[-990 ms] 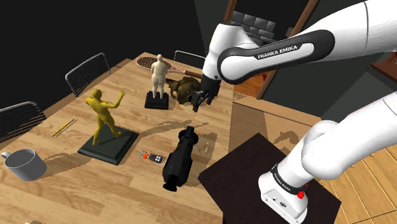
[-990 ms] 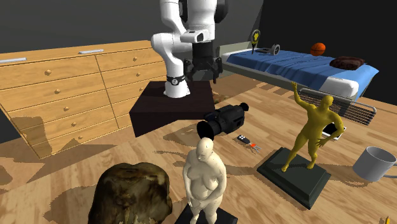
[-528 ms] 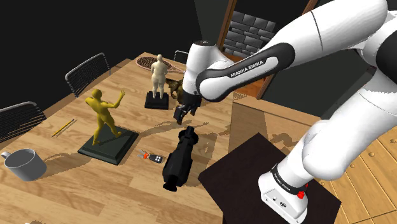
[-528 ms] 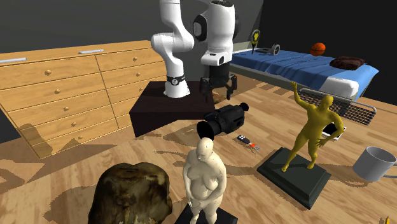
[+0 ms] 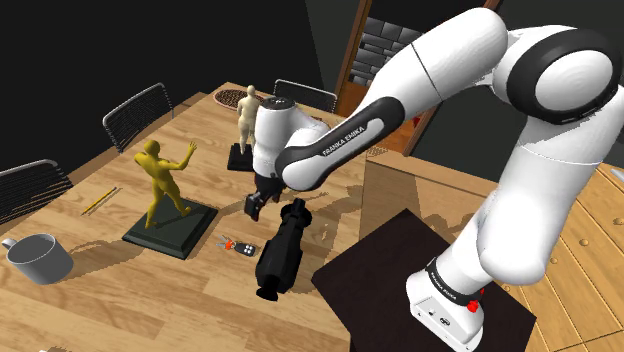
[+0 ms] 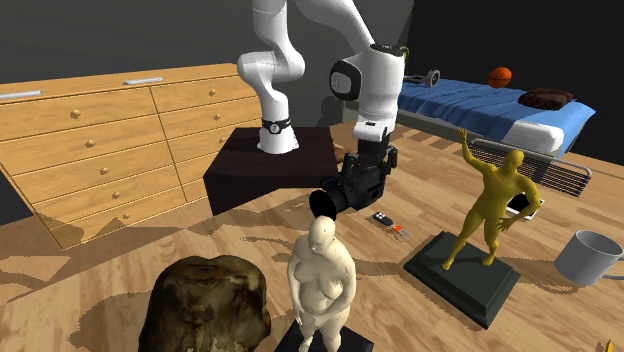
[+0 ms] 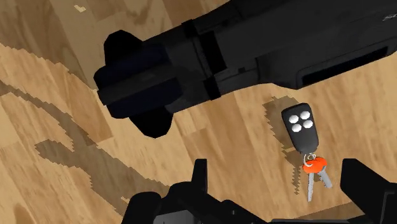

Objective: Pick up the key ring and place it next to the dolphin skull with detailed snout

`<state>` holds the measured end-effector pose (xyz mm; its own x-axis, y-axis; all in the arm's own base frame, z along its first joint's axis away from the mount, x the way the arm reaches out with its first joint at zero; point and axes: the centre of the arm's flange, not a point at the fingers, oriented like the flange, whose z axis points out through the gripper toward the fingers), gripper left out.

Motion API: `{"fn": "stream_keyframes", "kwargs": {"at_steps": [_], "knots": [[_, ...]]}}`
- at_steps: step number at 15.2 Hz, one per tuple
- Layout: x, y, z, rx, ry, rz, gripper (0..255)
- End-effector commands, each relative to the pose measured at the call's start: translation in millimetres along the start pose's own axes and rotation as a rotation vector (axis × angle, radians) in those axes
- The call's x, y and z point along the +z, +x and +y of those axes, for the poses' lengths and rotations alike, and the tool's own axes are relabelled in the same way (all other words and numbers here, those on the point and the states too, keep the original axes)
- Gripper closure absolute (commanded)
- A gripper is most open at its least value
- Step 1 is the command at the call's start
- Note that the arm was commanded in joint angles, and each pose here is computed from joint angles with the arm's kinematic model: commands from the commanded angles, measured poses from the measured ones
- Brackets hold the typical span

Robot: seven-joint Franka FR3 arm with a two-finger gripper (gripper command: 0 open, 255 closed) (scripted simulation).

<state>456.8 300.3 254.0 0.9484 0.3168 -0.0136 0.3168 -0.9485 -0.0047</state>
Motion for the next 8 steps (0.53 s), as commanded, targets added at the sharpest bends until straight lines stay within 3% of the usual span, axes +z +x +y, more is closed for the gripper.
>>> {"fn": "stream_keyframes", "kwargs": {"at_steps": [1,8], "knots": [[22,10,-15,-0.023,-0.004,-0.006,0],[91,39,-73,-0.104,-0.018,-0.026,0]]}}
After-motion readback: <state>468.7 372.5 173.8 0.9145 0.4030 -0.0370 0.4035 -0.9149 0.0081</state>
